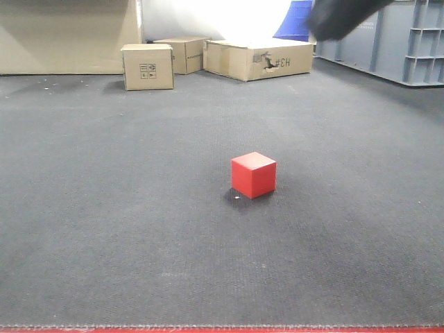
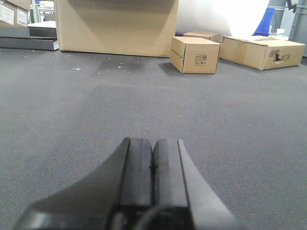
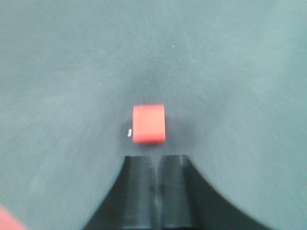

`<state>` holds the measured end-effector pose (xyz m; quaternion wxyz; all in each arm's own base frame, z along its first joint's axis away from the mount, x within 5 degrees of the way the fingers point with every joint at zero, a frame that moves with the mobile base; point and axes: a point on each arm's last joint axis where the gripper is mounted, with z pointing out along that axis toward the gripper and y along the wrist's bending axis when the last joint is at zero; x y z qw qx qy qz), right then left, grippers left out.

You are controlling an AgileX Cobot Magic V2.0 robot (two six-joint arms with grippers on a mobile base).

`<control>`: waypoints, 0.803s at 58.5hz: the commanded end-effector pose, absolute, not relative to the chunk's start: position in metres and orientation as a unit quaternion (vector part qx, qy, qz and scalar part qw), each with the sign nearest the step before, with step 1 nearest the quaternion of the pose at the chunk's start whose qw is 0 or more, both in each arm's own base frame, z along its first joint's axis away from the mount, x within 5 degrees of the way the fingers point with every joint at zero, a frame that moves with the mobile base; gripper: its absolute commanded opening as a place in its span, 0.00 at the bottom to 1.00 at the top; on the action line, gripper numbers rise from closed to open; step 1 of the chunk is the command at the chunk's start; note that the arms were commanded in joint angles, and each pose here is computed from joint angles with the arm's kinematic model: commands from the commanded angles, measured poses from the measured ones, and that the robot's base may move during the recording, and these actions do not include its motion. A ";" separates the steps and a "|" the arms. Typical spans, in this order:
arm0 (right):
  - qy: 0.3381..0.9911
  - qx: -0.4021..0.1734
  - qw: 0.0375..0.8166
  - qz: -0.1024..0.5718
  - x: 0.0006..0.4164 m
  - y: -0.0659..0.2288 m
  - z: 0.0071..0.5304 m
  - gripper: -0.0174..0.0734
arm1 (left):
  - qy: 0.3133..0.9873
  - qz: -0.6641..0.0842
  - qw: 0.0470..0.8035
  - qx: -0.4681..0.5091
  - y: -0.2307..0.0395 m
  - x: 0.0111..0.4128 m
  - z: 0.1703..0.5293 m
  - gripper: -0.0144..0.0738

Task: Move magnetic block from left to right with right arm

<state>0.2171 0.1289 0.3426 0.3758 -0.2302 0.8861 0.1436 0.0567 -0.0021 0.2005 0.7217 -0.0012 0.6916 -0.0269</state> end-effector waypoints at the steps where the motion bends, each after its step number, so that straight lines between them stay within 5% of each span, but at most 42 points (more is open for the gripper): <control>1: 0.847 -0.213 0.458 0.163 0.192 0.113 0.359 0.25 | 0.662 -0.032 0.749 -0.005 -0.002 0.056 0.206 0.02; 25: 0.742 -0.178 0.616 0.195 0.084 0.050 0.319 0.25 | 0.662 -0.032 0.749 -0.005 -0.002 0.056 0.206 0.02; 47: 0.724 -0.175 0.636 0.202 0.063 0.039 0.303 0.25 | 0.662 -0.032 0.749 -0.005 -0.002 0.056 0.206 0.02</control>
